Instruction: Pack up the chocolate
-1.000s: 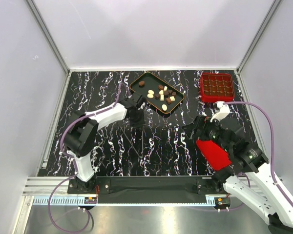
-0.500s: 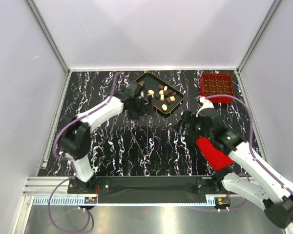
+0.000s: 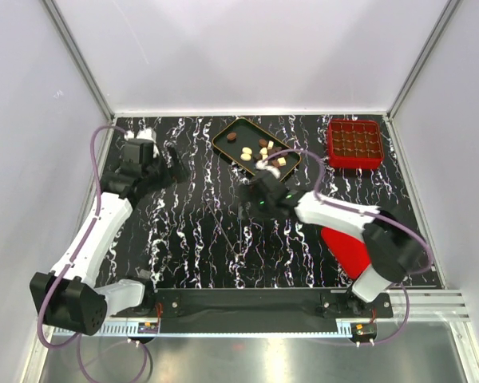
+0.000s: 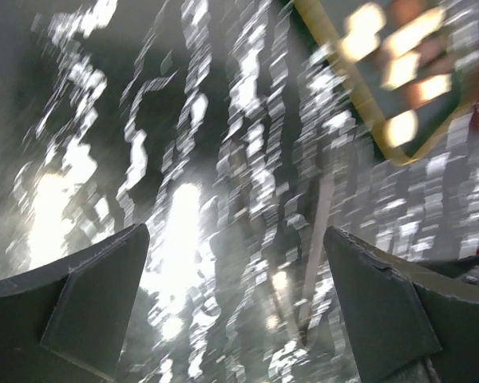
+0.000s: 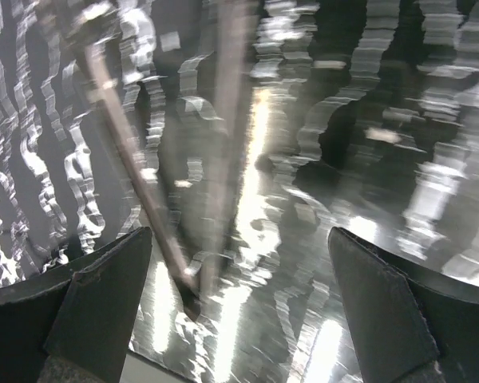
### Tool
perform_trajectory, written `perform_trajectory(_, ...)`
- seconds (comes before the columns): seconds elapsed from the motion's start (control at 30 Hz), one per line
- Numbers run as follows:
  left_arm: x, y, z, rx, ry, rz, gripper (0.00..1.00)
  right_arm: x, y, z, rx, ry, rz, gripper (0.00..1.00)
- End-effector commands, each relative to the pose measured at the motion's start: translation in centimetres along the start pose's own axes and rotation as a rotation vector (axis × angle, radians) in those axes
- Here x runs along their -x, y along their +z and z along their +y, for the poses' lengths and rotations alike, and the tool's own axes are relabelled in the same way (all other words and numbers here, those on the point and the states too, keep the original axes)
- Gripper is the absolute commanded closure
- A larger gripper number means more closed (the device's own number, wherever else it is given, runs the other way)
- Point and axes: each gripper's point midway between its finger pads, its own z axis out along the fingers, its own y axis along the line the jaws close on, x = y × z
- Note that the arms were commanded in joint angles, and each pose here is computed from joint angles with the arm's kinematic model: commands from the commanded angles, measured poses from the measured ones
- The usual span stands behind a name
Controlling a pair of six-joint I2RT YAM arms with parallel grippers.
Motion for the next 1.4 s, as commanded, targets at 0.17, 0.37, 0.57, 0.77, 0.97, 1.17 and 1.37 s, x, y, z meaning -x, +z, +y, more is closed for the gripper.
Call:
perform_trajectory(0.17, -3.3, 0.2, 4.9, 0.178, 0.083, 0.063, 0.01, 1.1, 3.1, 6.3, 0.091, -0.082, -0.121, 0.0)
perform_trajectory(0.37, -2.6, -0.4, 7.3, 0.302, 0.063, 0.023, 0.01, 0.1, 5.5, 6.1, -0.031, -0.169, -0.153, 0.0)
perform_trajectory(0.57, -2.4, -0.7, 7.1, 0.272, 0.052, 0.008, 0.01, -2.1, 7.0, 5.0, -0.103, -0.22, -0.132, 0.0)
perform_trajectory(0.77, -2.2, -0.9, 7.2, 0.268, 0.047, 0.001, 0.01, -3.5, 7.3, 4.5, -0.141, -0.298, -0.133, 0.0)
perform_trajectory(0.97, -2.3, -0.7, 7.0, 0.251, 0.042, 0.009, 0.01, -4.1, 7.2, 2.5, -0.246, -0.349, -0.14, 0.01)
perform_trajectory(1.17, -2.3, -0.6, 6.8, 0.242, 0.04, 0.009, 0.01, -5.4, 7.7, 3.2, -0.228, -0.38, -0.131, 0.02)
perform_trajectory(1.37, -2.4, -0.6, 6.7, 0.231, 0.04, 0.011, 0.01, -5.5, 8.2, 3.0, -0.254, -0.36, -0.133, 0.03)
